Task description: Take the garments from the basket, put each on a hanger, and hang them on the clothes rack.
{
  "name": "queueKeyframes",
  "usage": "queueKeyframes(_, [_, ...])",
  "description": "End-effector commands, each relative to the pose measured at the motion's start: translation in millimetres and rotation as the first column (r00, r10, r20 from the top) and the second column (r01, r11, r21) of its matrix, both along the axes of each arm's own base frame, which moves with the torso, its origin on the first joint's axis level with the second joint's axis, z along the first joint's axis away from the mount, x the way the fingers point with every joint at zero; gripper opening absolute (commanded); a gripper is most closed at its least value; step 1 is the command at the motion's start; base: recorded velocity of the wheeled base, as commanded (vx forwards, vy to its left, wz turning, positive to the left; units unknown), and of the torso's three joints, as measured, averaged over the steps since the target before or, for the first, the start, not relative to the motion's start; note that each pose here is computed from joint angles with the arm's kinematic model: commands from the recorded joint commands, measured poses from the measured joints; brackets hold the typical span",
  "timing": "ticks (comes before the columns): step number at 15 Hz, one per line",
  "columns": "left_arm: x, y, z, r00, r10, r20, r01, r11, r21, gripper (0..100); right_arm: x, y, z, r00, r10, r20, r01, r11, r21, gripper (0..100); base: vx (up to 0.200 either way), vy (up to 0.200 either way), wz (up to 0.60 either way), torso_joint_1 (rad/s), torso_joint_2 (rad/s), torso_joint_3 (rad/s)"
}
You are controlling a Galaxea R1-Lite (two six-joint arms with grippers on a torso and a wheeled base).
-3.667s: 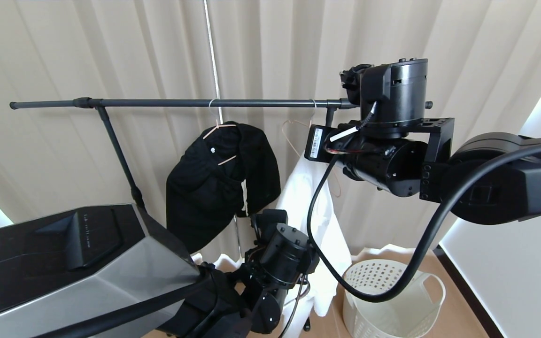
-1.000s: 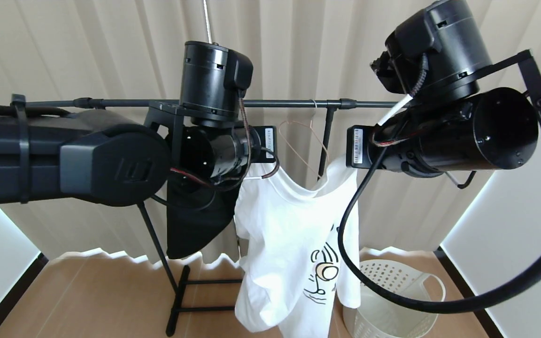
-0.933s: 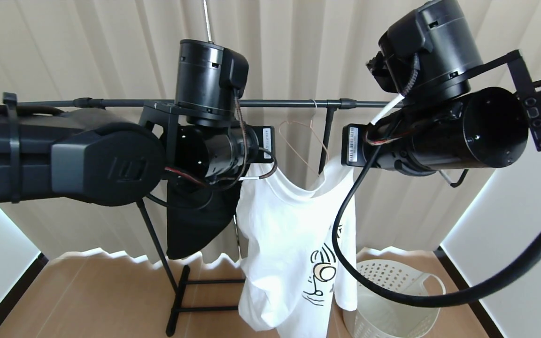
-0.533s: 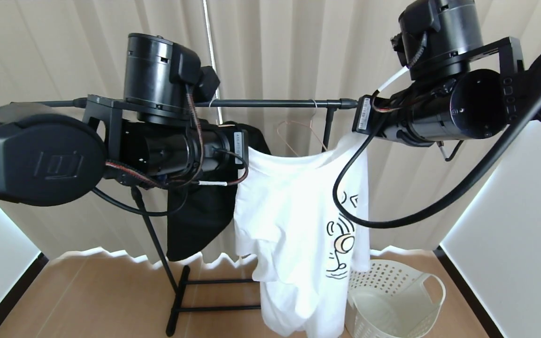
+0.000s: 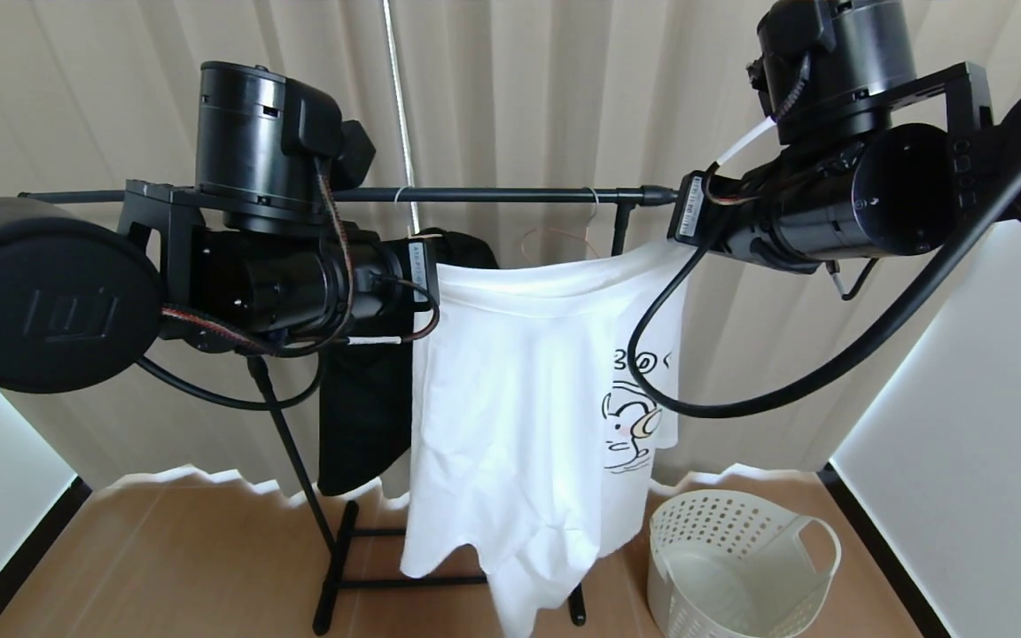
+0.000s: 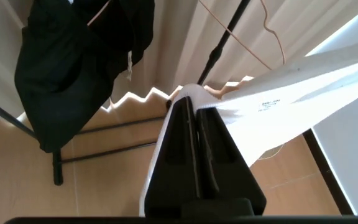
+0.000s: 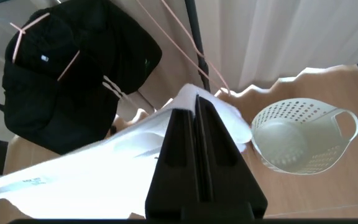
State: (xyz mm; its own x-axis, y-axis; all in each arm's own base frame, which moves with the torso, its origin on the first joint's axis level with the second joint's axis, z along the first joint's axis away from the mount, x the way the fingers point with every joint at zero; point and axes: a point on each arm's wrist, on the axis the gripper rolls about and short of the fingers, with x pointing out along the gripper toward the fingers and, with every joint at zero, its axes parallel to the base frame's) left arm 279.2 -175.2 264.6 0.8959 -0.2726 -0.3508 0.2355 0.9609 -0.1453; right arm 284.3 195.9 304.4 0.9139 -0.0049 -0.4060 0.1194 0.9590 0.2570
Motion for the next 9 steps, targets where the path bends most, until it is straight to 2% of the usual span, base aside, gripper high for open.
queueKeyframes(1, [2, -2, -2, 1.0, -0.004, -0.001, 0.004, 1.0, 0.0, 0, -3, 6, -5, 1.0, 0.02, -0.016, -0.02, 1.0, -0.012, 0, 0.0, 0.0, 0.0, 0.0, 0.0, 0.0])
queueKeyframes(5, [12, -10, 11, 0.999, -0.004, 0.05, 0.006, 0.999, -0.034, 0, -4, 20, -44, 0.99, 0.056, -0.127, -0.074, 0.986, -0.148, 0, 0.0, 0.0, 0.0, 0.0, 0.0, 0.0])
queueKeyframes(7, [15, -13, 18, 0.998, -0.001, 0.069, 0.005, 0.998, -0.059, 0, -5, 20, -55, 0.985, 0.068, -0.161, -0.1, 0.974, -0.203, 0, 0.0, 0.0, 0.0, 0.0, 0.0, 0.0])
queueKeyframes(9, [14, -14, 22, 0.997, -0.005, 0.079, 0.01, 0.998, -0.065, 0, -8, 23, -62, 0.979, 0.084, -0.185, -0.126, 0.965, -0.231, 0, 0.0, 0.0, 0.0, 0.0, 0.0, 0.0])
